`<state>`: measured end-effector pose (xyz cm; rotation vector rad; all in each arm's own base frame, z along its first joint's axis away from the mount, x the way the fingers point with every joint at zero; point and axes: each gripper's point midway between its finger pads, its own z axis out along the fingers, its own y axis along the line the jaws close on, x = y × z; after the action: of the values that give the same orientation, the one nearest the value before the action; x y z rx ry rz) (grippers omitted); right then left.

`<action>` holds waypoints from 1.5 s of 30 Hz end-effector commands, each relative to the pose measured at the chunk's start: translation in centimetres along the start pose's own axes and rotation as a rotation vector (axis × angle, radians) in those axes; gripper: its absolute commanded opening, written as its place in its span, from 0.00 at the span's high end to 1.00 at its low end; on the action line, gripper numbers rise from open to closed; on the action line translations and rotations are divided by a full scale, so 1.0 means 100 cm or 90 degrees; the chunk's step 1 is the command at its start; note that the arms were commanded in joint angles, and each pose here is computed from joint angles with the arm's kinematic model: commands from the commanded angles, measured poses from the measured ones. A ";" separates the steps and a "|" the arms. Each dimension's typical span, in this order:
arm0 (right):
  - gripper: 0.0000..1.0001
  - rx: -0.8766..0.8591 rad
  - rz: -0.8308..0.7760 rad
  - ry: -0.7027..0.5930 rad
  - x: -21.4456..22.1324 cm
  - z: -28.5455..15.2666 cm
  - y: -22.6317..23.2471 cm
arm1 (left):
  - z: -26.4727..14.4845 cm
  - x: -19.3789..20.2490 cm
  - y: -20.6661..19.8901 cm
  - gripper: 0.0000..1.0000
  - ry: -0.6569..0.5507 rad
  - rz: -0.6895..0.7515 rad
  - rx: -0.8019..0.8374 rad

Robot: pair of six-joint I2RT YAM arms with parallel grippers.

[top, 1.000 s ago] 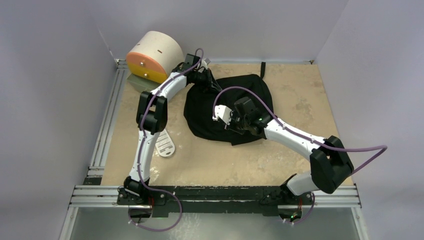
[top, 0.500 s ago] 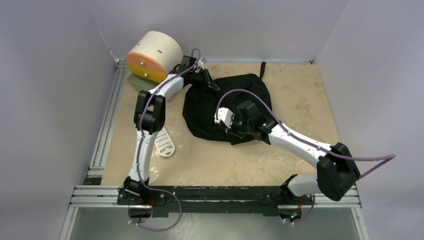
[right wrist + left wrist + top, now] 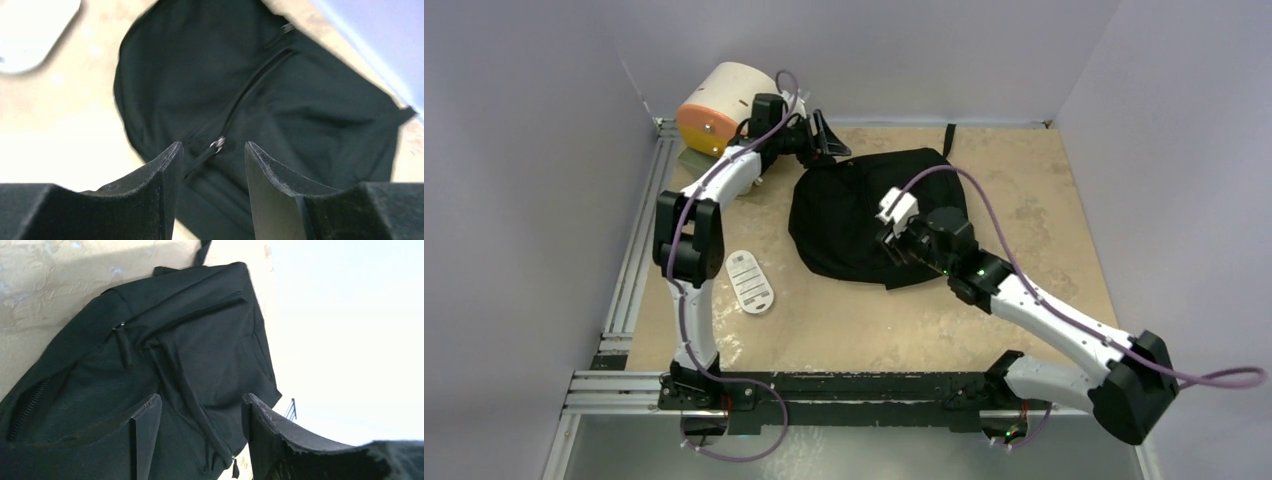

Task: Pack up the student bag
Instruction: Reset both arms

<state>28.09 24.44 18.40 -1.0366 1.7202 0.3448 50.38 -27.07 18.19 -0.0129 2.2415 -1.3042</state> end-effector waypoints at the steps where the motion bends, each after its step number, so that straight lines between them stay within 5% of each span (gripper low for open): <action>1: 0.48 0.198 0.175 -0.177 -0.069 -0.037 -0.056 | -0.035 -0.017 -0.055 0.40 -0.065 0.115 0.040; 12: 0.43 0.333 0.536 -0.161 -0.061 -0.045 -0.079 | -0.094 0.025 -0.036 0.39 -0.117 0.177 -0.100; 20: 0.01 0.313 0.681 -0.281 -0.086 -0.061 -0.082 | -0.155 0.064 -0.031 0.25 -0.176 0.207 -0.170; 35: 0.01 0.507 0.659 -0.430 -0.074 -0.164 -0.124 | -0.253 0.114 -0.006 0.24 -0.339 0.242 -0.305; 45: 0.01 0.542 0.653 -0.435 -0.047 -0.170 -0.122 | -0.267 0.108 -0.002 0.24 -0.370 0.222 -0.347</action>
<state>27.18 9.37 31.62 0.5423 1.4371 0.4806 28.50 -9.40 22.49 -0.1412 1.9451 -0.4411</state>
